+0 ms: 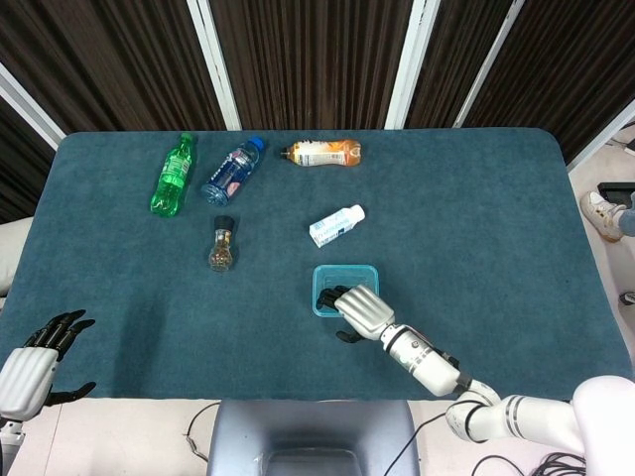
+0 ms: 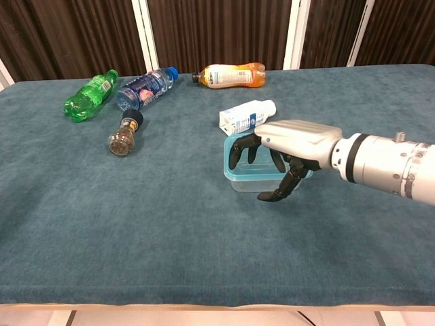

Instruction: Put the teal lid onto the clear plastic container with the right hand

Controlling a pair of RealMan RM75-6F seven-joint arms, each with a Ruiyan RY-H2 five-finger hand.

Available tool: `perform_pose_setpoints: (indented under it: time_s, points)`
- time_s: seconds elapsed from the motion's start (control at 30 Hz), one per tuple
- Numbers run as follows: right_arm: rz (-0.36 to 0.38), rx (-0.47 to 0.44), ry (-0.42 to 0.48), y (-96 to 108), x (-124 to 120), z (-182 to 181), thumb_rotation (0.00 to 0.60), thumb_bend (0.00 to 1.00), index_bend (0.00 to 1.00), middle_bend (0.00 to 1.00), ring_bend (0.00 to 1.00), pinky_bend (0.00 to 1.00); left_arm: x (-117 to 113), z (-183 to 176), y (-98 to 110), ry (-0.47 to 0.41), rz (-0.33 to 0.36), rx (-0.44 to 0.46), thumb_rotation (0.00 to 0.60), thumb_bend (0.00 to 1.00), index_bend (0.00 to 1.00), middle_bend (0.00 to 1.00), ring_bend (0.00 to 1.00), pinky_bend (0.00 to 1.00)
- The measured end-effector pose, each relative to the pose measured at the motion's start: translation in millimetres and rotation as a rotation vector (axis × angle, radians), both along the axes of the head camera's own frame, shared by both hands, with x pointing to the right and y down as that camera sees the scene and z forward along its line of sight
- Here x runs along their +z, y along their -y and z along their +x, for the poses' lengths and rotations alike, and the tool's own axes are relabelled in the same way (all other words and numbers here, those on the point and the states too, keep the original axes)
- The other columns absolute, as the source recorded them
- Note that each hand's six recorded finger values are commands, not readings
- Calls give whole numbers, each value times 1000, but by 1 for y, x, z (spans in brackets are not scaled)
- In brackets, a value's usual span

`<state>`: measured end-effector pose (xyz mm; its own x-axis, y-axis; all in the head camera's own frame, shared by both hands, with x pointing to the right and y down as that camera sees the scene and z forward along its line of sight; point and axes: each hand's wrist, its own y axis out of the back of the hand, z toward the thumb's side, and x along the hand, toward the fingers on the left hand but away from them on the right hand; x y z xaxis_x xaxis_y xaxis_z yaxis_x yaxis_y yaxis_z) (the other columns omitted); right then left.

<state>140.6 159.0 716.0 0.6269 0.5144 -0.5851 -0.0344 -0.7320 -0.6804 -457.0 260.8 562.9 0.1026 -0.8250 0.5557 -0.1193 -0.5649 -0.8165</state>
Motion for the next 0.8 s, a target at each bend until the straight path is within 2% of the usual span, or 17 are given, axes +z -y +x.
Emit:
perform_pose_setpoints:
  time_s: [0.17,0.33,0.47,0.57,0.63,0.8]
  points:
    - [55,11,30,7,-12,0,600,400,434,386,348,491,0,0,0,1,1,0,600,441,197,100,99,251]
    - [152,39,68,18,-35,7,600,400,404,384,302,455,1,0,0,2,-1,3,600,441,197,100,99,251]
    - [240,63,76,24,-56,22,600,400,358,337,246,406,1,1,0,4,-1,5,600,441,197,100,99,252]
    - [295,72,41,23,-70,41,600,400,281,250,165,309,1,1,0,6,-1,7,600,441,197,100,99,252]
    - [317,73,-9,17,-76,57,600,400,186,178,110,218,1,1,0,6,3,6,600,440,197,100,100,253]
    - [357,141,-176,-11,-95,117,600,400,17,58,21,69,-1,1,0,7,14,3,600,441,197,101,100,257]
